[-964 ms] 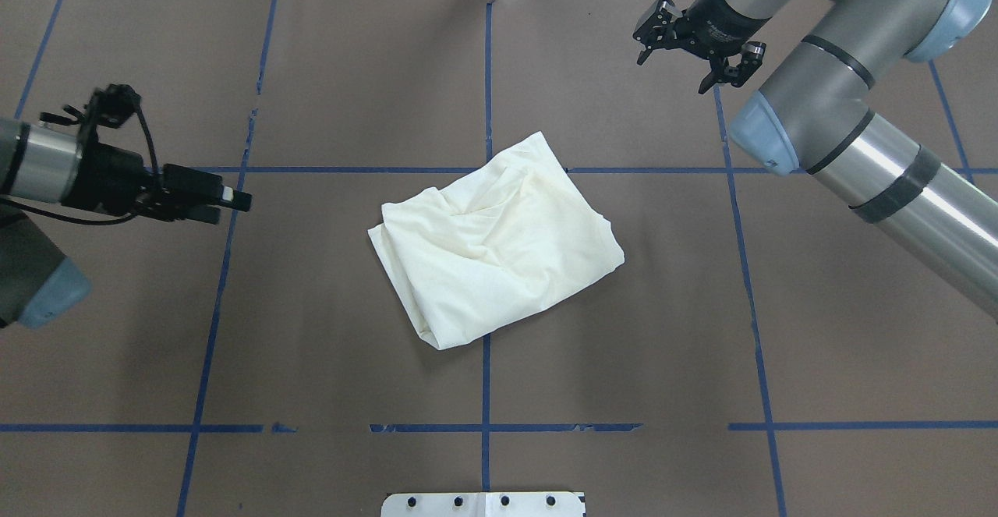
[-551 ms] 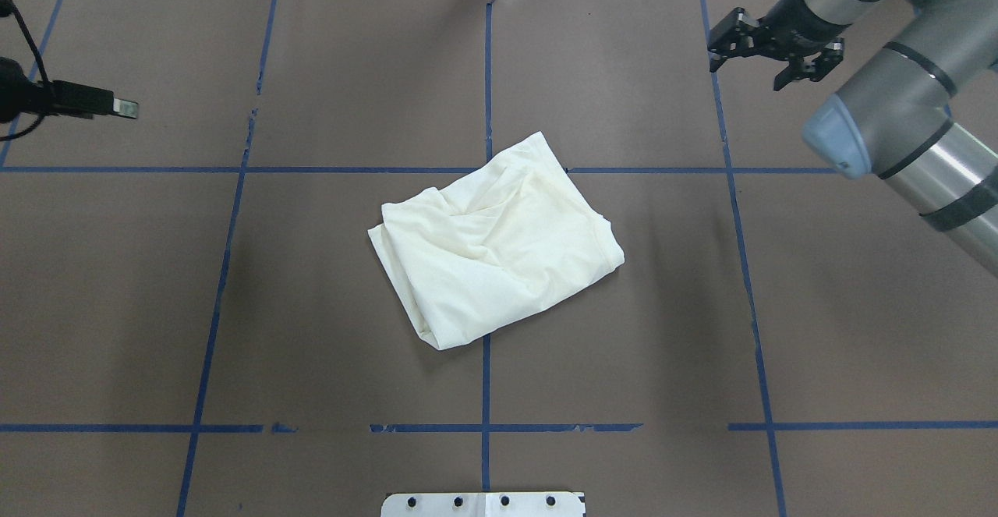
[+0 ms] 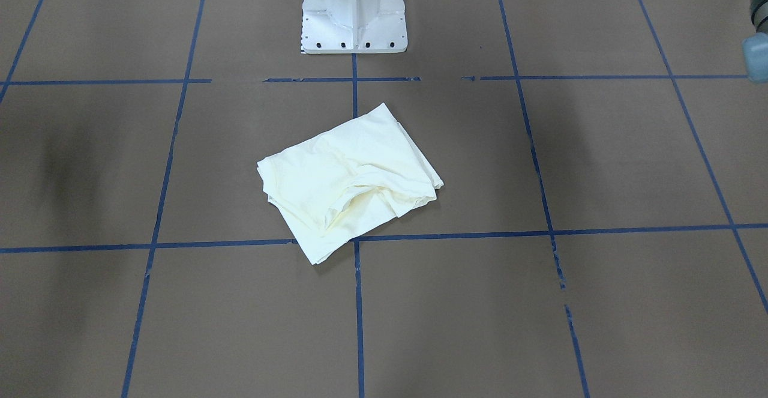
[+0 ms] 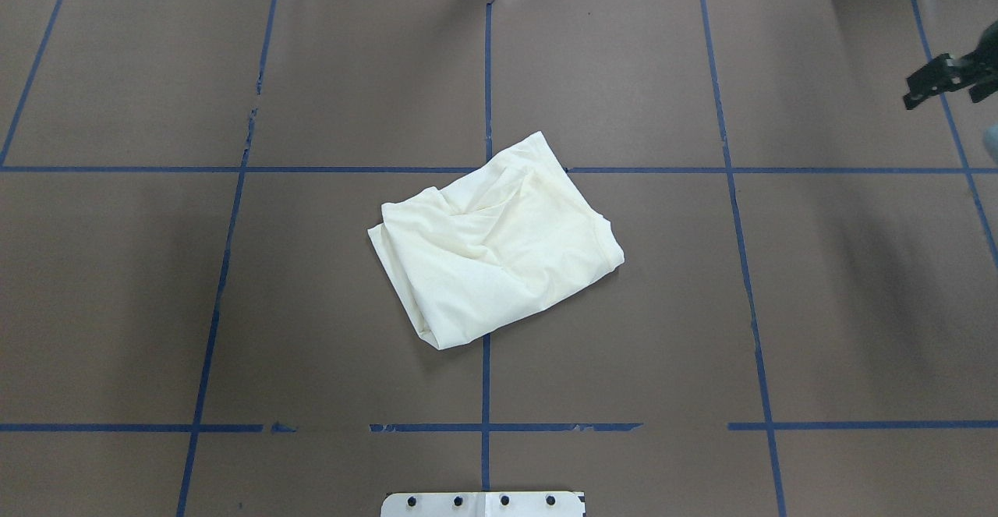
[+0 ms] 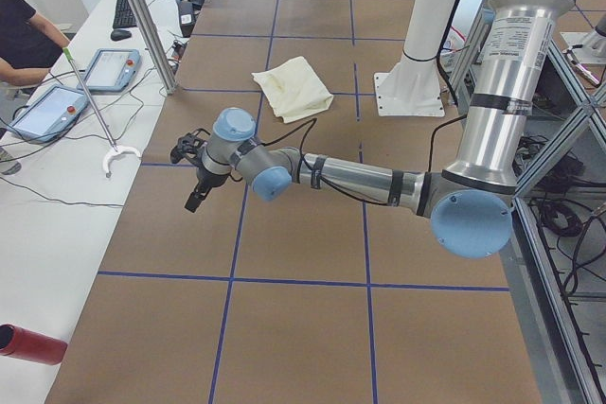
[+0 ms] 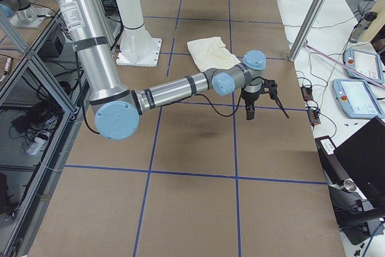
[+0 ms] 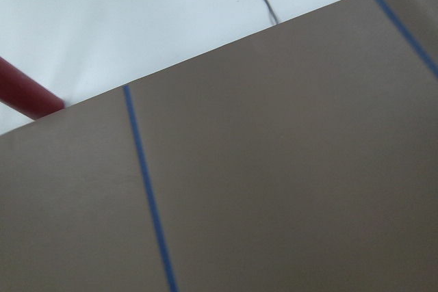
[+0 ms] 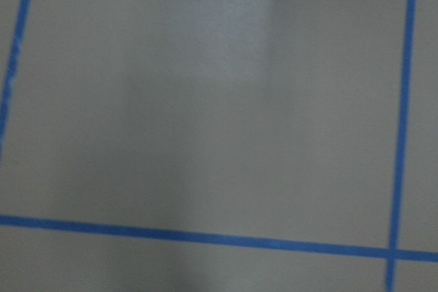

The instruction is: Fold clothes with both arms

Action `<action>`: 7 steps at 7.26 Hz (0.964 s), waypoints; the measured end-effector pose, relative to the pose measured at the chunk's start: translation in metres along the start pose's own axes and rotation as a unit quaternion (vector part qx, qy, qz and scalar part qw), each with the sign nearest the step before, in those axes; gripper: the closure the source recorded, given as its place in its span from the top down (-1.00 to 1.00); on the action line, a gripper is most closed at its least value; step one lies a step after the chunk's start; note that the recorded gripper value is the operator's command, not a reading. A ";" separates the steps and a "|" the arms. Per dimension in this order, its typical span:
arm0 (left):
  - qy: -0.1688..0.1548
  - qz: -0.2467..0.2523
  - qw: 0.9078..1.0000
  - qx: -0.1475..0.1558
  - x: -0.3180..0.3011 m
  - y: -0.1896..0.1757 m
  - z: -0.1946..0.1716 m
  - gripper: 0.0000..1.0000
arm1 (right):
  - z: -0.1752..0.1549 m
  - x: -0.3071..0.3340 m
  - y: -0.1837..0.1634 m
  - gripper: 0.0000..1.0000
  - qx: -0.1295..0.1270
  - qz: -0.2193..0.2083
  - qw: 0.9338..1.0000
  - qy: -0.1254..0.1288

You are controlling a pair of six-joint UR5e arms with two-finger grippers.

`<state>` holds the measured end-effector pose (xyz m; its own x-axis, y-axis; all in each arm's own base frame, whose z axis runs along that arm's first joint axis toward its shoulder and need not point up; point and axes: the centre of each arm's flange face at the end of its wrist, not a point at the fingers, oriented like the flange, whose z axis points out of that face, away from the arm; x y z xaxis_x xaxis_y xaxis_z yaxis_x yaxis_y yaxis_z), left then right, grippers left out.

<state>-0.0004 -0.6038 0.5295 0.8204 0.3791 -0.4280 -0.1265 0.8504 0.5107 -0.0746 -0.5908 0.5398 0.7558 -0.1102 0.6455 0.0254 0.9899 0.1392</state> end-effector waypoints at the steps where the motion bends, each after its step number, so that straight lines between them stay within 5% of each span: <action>1: 0.023 0.026 0.999 -0.024 -0.007 0.016 -0.015 1.00 | -0.006 0.051 0.026 1.00 -0.018 -0.018 1.000 -0.014; 4: 0.059 0.002 0.997 -0.056 -0.018 0.092 -0.018 1.00 | -0.002 0.142 0.113 1.00 -0.040 0.005 0.998 -0.058; 7: 0.064 -0.026 0.995 -0.070 -0.036 0.135 0.016 1.00 | -0.001 0.153 0.139 1.00 -0.040 0.017 0.997 -0.071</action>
<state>-0.0380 -0.5087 0.6257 0.7507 0.3693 -0.5478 -0.1694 0.9090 0.3807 0.0449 -0.4701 0.6567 0.6569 -0.0813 0.7495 0.0572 0.9967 0.0579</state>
